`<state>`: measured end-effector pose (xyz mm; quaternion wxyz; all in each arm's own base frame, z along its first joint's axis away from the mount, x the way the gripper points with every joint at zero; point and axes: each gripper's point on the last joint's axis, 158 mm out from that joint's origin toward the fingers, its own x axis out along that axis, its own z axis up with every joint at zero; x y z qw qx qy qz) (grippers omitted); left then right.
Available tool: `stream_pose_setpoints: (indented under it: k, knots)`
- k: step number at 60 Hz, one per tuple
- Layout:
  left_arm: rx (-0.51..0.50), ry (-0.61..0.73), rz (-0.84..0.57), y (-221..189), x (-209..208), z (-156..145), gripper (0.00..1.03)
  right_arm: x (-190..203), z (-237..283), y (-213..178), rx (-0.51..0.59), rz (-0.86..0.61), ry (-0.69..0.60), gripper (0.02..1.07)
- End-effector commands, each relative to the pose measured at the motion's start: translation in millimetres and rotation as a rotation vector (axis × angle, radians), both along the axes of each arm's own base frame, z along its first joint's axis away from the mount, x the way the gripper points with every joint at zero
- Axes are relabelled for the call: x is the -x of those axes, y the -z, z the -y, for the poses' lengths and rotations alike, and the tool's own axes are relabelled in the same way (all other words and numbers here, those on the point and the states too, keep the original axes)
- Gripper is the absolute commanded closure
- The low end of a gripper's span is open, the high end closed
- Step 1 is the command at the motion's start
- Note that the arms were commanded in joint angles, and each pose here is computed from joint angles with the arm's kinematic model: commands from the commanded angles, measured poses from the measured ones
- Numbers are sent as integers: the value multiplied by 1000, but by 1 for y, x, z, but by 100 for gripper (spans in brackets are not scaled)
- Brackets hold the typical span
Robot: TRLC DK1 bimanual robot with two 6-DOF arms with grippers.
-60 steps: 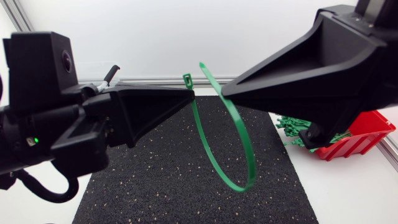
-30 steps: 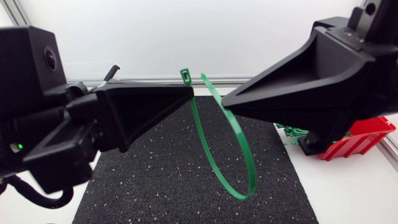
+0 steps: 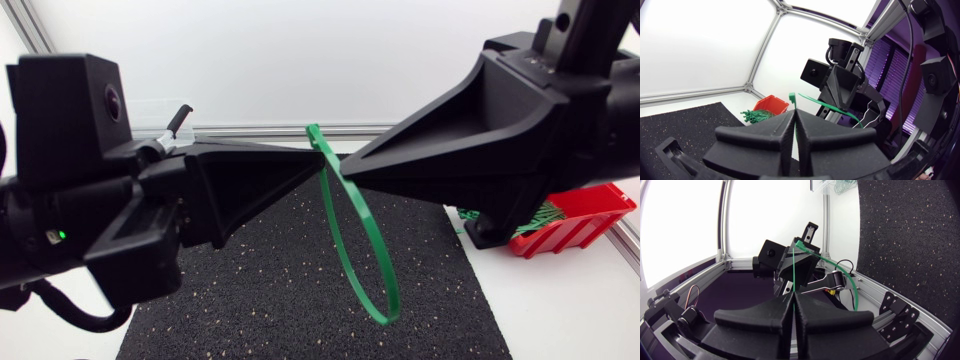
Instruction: Take a green cable tie from the red box, thread the tail through the head to close it, then place it in the transparent bin on the left.
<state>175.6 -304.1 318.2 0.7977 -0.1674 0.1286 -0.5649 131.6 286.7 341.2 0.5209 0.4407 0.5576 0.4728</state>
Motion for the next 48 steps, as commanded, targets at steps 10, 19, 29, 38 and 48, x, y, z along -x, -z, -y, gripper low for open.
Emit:
stream_pose_setpoints:
  k: [10, 19, 29, 38, 48]
  knots:
    - [20, 5, 25, -10, -2, 2, 99, 0, -3, 12, 15, -54, -4, 101]
    - [23, -1, 28, -12, -4, 1, 99, 0, -3, 14, 18, -57, -4, 101]
    - [28, 1, 31, -14, -4, -1, 99, 0, -3, 14, 16, -55, -4, 101]
    - [32, 5, 32, -15, -1, -3, 99, -1, -3, 13, 14, -52, 1, 101]
    - [43, 1, 42, -19, 0, -6, 99, -1, -2, 12, 11, -48, 5, 101]
